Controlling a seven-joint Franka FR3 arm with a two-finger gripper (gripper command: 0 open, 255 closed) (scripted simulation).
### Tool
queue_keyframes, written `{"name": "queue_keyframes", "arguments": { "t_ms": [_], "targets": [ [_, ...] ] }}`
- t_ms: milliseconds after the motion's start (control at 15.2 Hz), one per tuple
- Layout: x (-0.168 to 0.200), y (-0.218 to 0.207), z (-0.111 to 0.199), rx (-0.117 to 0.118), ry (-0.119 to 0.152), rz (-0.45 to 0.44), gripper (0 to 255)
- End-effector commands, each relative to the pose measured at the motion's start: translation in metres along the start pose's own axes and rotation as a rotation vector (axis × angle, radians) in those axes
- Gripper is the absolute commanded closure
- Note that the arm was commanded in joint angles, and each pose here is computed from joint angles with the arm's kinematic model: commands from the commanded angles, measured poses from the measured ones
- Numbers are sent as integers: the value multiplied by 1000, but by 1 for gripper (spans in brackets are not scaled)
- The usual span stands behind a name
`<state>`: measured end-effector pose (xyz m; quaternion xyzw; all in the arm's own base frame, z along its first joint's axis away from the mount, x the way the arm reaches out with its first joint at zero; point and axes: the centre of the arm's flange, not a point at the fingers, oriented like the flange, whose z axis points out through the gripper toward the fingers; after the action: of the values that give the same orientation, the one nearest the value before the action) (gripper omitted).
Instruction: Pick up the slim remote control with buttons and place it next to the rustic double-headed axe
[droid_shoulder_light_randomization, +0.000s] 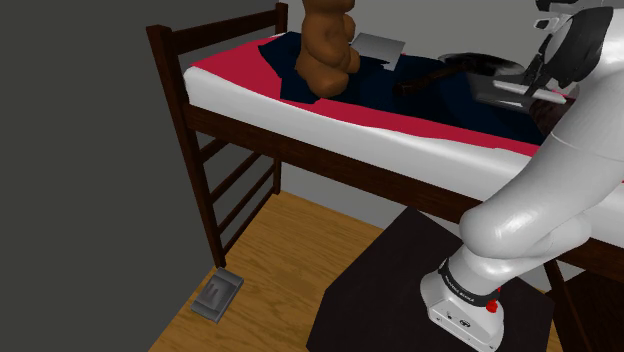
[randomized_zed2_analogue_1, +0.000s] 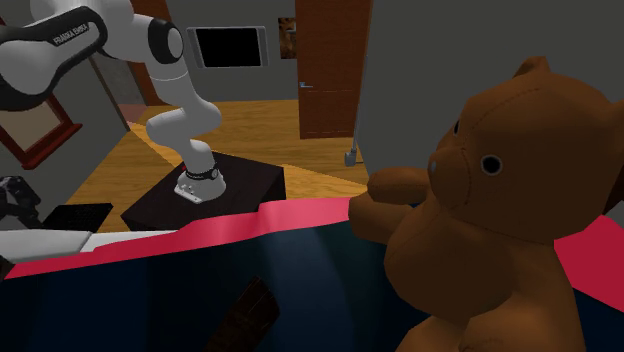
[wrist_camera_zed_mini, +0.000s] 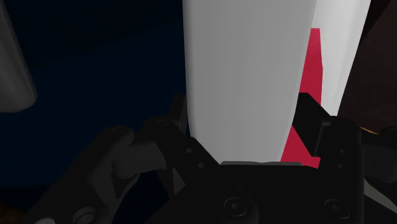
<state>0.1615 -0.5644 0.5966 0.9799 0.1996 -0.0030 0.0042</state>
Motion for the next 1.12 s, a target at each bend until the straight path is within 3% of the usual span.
{"name": "queue_keyframes", "arguments": {
  "t_ms": [0, 1056],
  "targets": [
    [0, 1, 11, -1, 0, 0, 255],
    [0, 0, 95, -1, 0, 0, 255]
  ]
}}
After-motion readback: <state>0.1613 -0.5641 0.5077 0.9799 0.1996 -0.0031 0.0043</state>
